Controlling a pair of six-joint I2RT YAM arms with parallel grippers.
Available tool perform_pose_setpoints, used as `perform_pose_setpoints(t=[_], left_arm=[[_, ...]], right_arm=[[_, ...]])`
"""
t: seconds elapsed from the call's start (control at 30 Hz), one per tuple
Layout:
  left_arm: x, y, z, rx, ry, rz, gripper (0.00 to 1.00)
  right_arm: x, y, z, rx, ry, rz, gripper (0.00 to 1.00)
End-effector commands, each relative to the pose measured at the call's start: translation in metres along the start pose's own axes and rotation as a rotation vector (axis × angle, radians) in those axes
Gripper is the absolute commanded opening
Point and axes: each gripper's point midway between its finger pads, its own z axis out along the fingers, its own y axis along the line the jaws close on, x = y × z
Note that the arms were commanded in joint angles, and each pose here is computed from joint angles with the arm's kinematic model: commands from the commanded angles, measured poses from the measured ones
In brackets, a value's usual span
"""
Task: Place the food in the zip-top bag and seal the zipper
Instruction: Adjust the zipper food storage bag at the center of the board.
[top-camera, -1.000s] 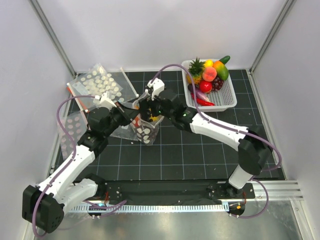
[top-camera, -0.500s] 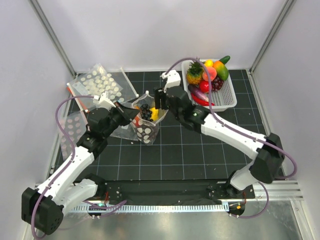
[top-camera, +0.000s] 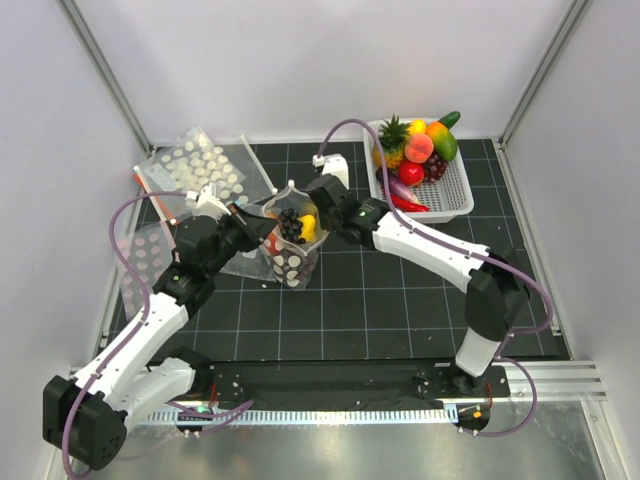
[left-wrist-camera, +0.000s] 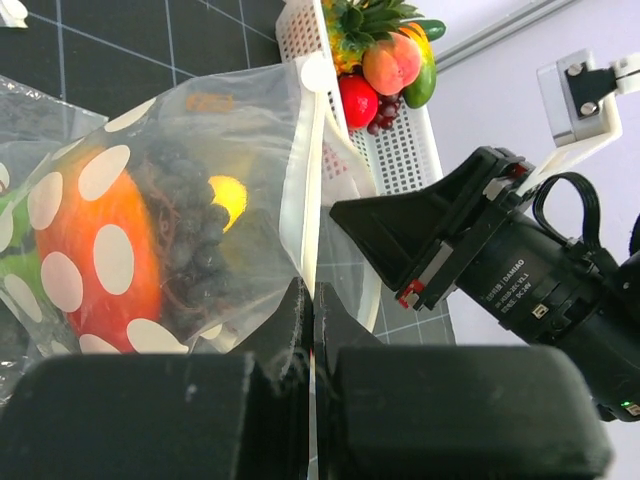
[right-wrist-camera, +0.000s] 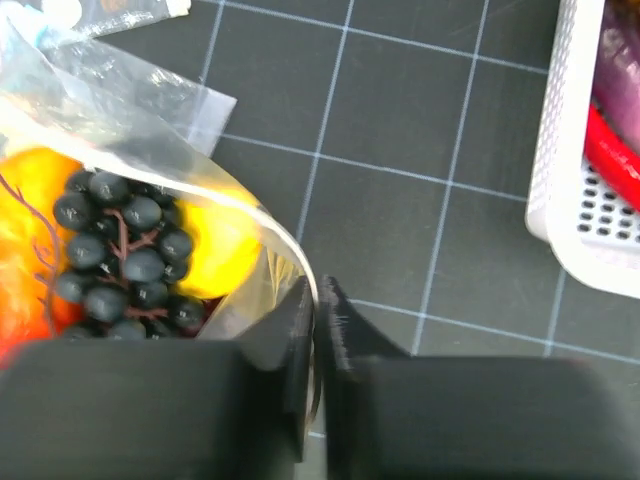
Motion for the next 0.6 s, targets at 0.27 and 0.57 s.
perform_pose_setpoints(t=[0.27,0.57], left_arm=[[0.023,-0.054,0.021,0.247,0.178,0.054,0.0],[0.054,-0.1,0.012,0.436,0.355,0.164,0.07]], right_arm=[[-0.026,-0.006,-0.098,-0.117,-0.244,0.106,0.01],[-0.014,0.032,-0.133,-0.178,-0.363,0.108,0.34]])
